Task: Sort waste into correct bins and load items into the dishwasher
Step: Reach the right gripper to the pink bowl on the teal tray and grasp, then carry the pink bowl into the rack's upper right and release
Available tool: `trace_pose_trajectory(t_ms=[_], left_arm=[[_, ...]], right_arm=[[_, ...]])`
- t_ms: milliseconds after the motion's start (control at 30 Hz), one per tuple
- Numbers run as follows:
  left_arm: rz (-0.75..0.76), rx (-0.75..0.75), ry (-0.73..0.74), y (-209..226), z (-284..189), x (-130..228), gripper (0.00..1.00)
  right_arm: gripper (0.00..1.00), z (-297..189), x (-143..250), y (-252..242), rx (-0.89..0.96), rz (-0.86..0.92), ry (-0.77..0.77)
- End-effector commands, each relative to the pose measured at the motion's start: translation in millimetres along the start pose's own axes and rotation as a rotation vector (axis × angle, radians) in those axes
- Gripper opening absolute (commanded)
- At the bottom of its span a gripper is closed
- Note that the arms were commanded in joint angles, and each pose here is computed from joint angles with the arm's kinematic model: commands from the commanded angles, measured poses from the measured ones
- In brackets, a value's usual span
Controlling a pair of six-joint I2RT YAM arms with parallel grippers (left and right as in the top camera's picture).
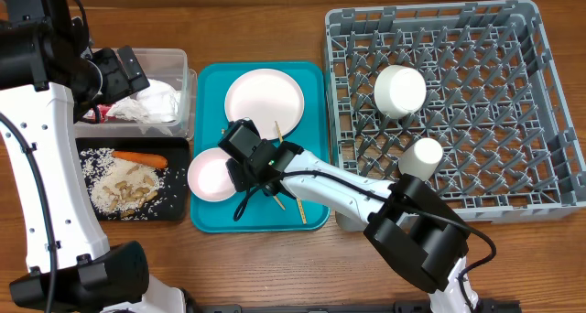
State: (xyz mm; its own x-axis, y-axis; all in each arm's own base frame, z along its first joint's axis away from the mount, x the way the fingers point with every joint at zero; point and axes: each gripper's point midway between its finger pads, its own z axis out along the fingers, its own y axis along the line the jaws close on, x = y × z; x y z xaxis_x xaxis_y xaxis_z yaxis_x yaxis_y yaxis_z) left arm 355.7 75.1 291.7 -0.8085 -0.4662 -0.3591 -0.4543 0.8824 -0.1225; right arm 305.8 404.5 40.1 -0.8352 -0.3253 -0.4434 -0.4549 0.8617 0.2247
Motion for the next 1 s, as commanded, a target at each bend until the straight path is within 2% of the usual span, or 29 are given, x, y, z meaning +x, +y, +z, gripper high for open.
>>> trace_pose_trajectory(t_ms=[0, 167, 300, 467, 600, 833, 967], left_arm=[[-0.009, -0.003, 0.005, 0.3, 1.1, 0.7, 1.0], [-0.009, -0.003, 0.005, 0.3, 1.1, 0.7, 1.0], [-0.009, -0.003, 0.004, 0.3, 1.1, 0.6, 1.0], [-0.009, -0.003, 0.005, 0.3, 1.1, 0.7, 1.0], [-0.009, -0.003, 0.004, 0.3, 1.1, 0.6, 1.0], [-0.009, -0.003, 0.005, 0.3, 1.1, 0.7, 1.0], [-0.009, -0.003, 0.005, 0.3, 1.1, 0.7, 1.0]], right_arm=[[0.33, -1.8, -12.1, 2.0, -0.001, 0.005, -0.039], [0.33, -5.0, -16.0, 3.2, -0.005, 0.007, -0.048], [0.17, -5.1, -14.1, 3.5, -0.004, 0.005, -0.042], [0.14, -5.0, -12.7, 2.5, 0.0, 0.005, -0.036], [0.05, -10.8, -20.3, 5.7, -0.012, 0.007, -0.061], [0.04, -72.6, -74.3, 25.8, -0.088, 0.006, -0.224], [0.04, -110.1, -95.0, 24.4, -0.092, -0.092, -0.308]])
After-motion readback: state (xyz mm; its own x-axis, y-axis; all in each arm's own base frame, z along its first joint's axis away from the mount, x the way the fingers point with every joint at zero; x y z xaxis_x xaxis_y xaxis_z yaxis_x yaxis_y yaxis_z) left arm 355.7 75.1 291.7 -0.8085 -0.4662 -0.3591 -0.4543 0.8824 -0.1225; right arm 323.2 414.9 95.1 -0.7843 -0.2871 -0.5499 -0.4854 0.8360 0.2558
